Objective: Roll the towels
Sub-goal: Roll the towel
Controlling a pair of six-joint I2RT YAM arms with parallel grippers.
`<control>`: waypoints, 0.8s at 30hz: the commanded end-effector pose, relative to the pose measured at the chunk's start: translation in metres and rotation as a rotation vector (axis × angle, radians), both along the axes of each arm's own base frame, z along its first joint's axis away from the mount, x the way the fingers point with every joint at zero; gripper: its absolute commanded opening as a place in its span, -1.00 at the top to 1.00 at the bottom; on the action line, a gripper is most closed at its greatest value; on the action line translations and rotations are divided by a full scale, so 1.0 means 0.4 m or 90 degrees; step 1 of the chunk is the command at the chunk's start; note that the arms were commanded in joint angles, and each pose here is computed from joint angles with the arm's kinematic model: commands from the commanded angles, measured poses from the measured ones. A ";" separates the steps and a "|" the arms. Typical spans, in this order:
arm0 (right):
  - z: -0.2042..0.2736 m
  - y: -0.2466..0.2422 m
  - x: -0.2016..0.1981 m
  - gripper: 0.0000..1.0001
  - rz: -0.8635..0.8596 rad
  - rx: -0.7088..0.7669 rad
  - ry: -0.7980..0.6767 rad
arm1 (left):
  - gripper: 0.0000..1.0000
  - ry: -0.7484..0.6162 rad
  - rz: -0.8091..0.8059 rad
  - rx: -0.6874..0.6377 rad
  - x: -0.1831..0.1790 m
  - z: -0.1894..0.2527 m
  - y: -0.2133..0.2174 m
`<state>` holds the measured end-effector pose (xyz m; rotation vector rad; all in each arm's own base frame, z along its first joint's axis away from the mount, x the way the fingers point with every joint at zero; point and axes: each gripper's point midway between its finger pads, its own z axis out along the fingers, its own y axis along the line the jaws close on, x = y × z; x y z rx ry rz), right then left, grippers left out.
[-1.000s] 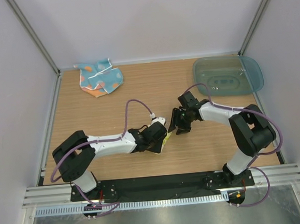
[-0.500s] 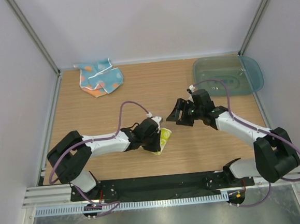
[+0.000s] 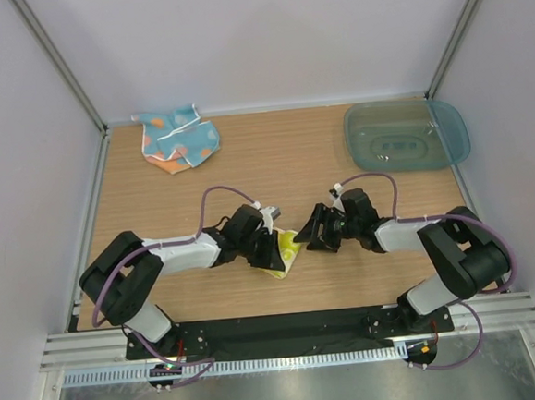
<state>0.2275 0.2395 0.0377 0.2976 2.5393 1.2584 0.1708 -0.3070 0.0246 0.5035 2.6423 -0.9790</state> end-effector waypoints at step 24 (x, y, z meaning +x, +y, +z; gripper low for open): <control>-0.012 0.021 0.017 0.58 0.020 -0.130 0.005 | -0.79 -0.166 0.073 0.209 0.045 0.090 0.107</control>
